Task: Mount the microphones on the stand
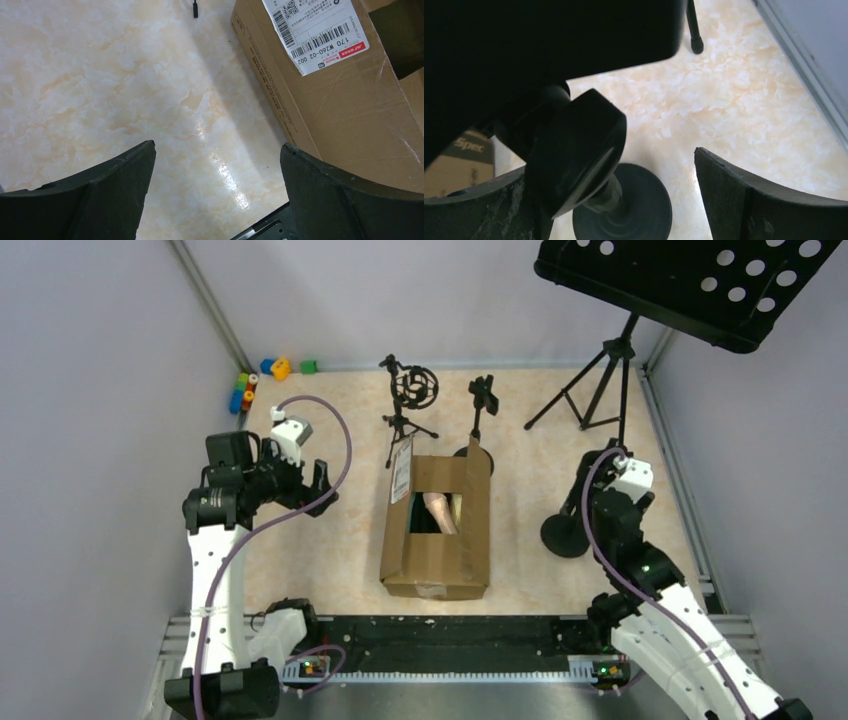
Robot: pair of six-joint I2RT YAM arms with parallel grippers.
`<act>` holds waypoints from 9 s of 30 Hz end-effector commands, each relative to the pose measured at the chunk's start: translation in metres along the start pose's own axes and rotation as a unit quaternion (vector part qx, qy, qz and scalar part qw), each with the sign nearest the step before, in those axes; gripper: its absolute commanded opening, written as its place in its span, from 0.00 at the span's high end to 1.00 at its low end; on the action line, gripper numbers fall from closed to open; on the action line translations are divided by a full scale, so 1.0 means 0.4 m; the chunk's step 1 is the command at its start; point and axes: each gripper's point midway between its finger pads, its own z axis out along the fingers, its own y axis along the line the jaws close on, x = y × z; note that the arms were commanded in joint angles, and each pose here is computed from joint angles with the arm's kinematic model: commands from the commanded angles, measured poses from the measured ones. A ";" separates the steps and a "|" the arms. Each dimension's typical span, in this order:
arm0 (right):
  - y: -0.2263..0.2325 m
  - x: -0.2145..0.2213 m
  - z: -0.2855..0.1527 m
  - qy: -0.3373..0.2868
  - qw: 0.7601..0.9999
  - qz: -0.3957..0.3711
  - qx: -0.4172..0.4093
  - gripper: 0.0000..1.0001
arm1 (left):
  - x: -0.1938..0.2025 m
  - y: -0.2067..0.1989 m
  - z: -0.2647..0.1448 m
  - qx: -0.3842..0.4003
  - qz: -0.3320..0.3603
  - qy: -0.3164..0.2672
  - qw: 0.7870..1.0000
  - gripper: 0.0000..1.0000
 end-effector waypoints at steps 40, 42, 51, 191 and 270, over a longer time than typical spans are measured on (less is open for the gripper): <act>0.085 0.120 0.054 0.064 0.996 0.063 -0.026 0.01 | 0.001 0.030 -0.047 -0.065 0.064 -0.016 0.996 0.01; 0.084 0.156 0.031 0.088 0.992 0.083 -0.031 0.01 | 0.000 0.030 -0.045 -0.063 0.064 -0.014 0.996 0.01; 0.097 0.265 -0.035 0.174 0.982 0.069 -0.032 0.01 | -0.011 0.035 -0.048 -0.068 0.068 -0.018 0.995 0.01; -0.039 -0.062 0.079 -0.117 0.977 -0.038 0.173 0.29 | 0.021 0.063 -0.081 -0.111 0.103 0.013 0.988 0.01; 0.384 -0.494 0.055 -0.074 0.983 -0.126 -0.107 0.86 | 0.010 0.045 -0.104 -0.111 0.074 0.010 0.991 0.01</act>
